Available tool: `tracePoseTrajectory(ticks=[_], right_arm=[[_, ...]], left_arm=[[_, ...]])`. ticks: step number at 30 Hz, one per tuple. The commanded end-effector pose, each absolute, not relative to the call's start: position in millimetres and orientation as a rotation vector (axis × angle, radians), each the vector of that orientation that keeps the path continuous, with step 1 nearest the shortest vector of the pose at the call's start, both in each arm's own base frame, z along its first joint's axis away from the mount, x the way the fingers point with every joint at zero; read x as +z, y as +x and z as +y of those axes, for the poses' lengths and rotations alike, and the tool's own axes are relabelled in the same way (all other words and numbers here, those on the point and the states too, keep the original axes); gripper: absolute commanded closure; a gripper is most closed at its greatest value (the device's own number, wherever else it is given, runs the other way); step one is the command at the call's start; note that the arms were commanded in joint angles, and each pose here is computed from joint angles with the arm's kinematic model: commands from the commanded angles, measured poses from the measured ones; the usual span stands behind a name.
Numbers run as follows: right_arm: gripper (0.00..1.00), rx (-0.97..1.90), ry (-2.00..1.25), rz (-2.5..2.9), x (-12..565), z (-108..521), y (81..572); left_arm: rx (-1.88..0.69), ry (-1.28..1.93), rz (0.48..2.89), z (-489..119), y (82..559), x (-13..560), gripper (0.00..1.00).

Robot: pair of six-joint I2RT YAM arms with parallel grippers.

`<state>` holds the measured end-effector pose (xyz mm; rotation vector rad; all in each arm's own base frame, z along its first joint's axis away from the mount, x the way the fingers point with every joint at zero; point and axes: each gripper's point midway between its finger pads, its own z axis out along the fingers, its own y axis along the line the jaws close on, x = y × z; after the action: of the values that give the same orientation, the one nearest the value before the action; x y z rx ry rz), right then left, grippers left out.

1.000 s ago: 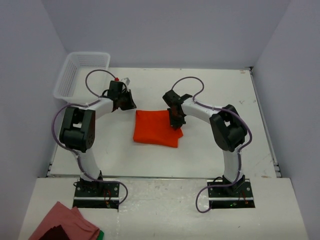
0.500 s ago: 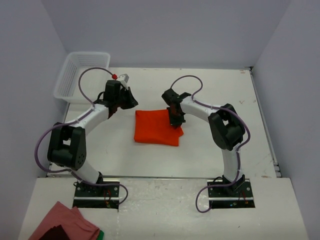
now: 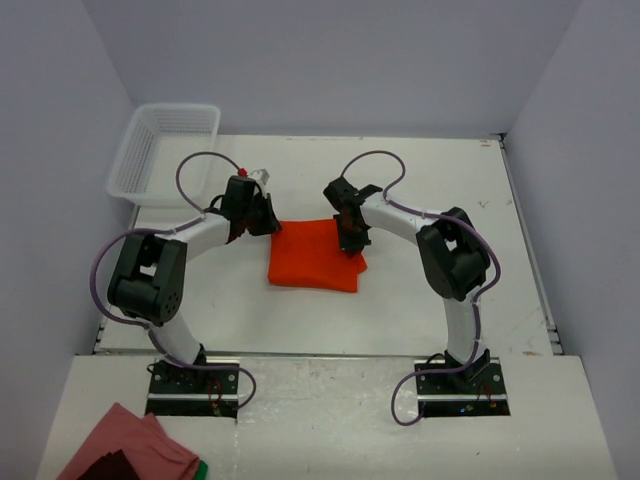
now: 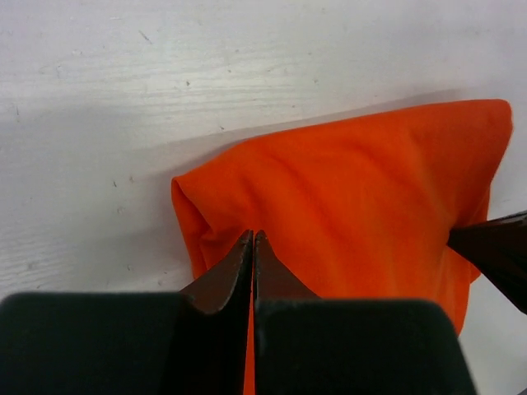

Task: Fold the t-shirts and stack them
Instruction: Put the neatly folded tshirt into the corner of the board with the right arm

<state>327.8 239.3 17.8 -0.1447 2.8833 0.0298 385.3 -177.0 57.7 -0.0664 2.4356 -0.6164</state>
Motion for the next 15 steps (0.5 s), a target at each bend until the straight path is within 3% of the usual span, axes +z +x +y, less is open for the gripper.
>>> tracePoseTrajectory(ticks=[1,15], right_arm=[[1.00,-0.001,-0.147,2.895,12.0,235.8,330.0],[1.00,-0.089,-0.116,2.932,-8.6,219.4,316.7]], left_arm=[[-0.565,-0.076,2.430,-174.0,395.4,46.5,1.00],[-0.072,-0.123,2.511,-120.2,436.0,9.5,1.00]])
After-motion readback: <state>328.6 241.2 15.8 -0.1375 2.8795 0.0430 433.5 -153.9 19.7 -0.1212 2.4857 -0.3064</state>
